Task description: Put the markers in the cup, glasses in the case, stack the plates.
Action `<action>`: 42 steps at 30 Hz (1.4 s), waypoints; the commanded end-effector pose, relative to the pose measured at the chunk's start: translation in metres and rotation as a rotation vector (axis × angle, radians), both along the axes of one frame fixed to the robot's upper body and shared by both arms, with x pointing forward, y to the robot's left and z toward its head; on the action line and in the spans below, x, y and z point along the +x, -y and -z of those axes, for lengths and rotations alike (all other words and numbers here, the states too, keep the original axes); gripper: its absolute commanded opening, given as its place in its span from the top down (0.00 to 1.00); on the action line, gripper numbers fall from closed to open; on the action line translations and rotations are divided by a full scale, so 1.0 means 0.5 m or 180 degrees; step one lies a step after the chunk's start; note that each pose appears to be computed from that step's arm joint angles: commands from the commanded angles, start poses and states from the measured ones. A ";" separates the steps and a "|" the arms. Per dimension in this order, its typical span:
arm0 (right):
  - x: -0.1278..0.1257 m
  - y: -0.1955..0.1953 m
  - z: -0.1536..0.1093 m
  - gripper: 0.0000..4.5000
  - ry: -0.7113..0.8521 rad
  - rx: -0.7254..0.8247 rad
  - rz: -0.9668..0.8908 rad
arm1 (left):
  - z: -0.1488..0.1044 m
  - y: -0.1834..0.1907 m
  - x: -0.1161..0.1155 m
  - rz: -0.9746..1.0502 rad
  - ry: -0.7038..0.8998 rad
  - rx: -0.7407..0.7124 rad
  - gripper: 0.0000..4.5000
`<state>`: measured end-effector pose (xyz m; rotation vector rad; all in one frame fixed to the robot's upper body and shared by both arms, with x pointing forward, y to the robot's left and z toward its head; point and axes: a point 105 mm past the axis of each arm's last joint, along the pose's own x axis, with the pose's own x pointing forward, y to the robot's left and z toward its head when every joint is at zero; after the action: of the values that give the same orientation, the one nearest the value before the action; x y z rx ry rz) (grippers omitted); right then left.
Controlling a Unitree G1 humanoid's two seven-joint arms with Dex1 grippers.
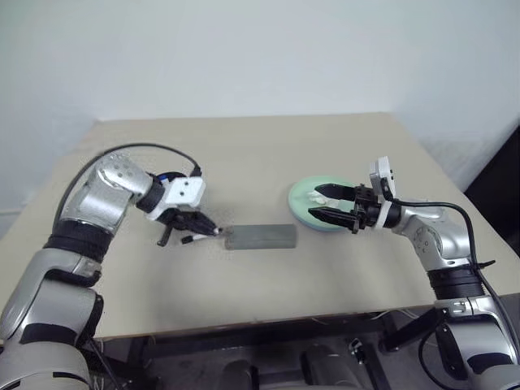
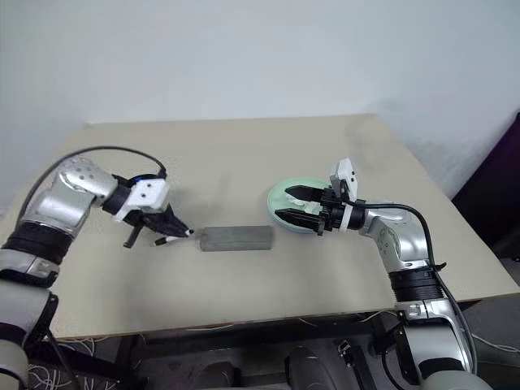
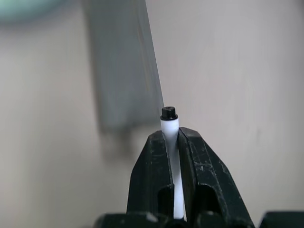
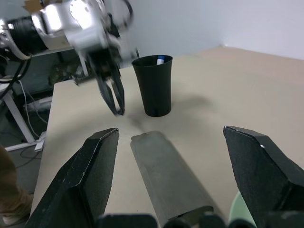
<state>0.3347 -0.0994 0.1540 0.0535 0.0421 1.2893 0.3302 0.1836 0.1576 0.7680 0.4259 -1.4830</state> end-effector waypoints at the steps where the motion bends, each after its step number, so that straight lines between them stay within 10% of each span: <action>1: -0.002 0.001 -0.024 0.15 0.0158 0.0027 -0.0020 | -0.103 0.017 0.020 -0.0305 0.0420 -0.0770 0.99; 16: 0.002 -0.017 -0.034 0.15 0.0181 0.0001 -0.0128 | -0.265 -0.155 0.101 -0.2552 0.1943 -0.2192 0.99; 42: 0.005 -0.026 -0.043 0.15 0.0234 0.0050 -0.0144 | -0.136 -0.190 0.106 -0.3166 0.1589 -0.2367 0.99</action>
<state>0.3375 -0.0888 0.1592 0.0514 0.0345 1.3248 0.3853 0.2761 0.2121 0.2126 -0.0876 -0.4130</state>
